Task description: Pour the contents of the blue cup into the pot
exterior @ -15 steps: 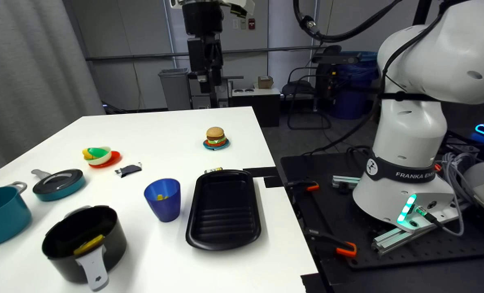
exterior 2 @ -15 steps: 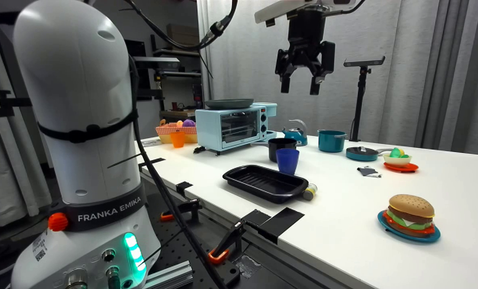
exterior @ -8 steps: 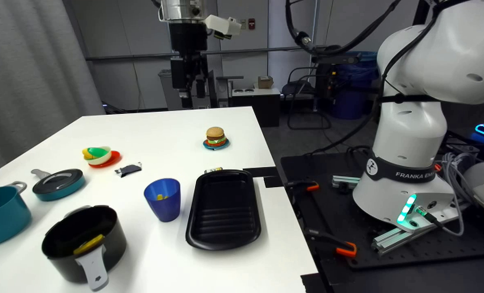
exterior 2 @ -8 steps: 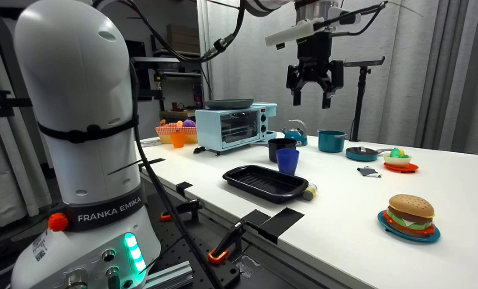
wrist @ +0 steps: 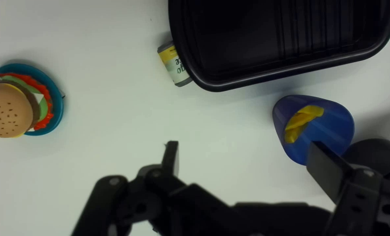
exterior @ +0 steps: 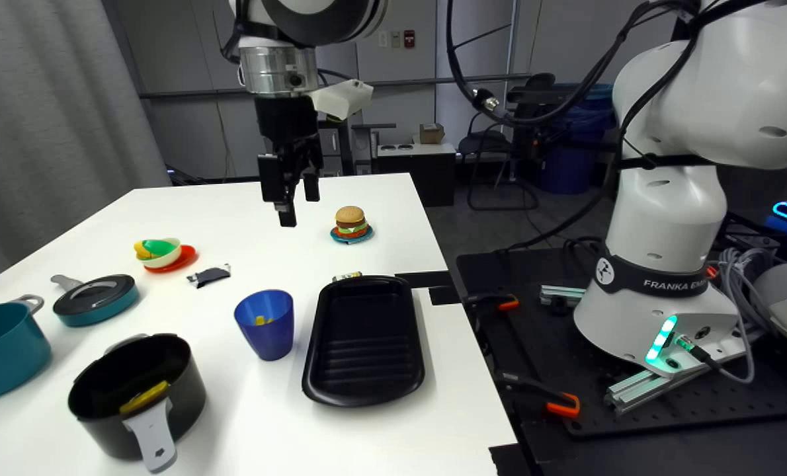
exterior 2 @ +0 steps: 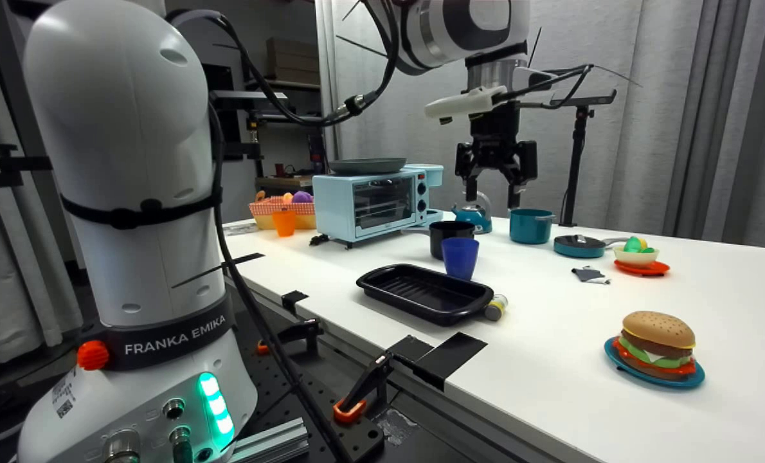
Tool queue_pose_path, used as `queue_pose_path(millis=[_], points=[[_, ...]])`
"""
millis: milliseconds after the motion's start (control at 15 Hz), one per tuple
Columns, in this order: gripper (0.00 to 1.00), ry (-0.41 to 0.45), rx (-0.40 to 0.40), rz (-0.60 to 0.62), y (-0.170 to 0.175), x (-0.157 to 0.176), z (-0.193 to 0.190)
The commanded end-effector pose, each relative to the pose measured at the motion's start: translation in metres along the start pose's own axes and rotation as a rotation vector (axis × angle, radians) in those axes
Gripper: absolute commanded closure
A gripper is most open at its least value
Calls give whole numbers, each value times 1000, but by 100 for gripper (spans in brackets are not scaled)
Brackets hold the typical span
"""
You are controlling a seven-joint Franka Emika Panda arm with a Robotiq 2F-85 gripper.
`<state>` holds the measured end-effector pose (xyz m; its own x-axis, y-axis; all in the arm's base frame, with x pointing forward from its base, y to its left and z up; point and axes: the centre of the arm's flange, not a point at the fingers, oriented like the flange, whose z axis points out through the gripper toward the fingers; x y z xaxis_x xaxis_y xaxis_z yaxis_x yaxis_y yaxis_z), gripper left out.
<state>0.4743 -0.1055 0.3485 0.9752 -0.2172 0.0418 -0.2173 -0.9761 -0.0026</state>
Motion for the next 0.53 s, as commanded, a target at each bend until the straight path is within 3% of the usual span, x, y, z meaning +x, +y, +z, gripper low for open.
queue_pose_path(millis=[0,467], points=[[0,1,-18,1,-18,13,18],[0,-48,-35,-27,-37,19,50]])
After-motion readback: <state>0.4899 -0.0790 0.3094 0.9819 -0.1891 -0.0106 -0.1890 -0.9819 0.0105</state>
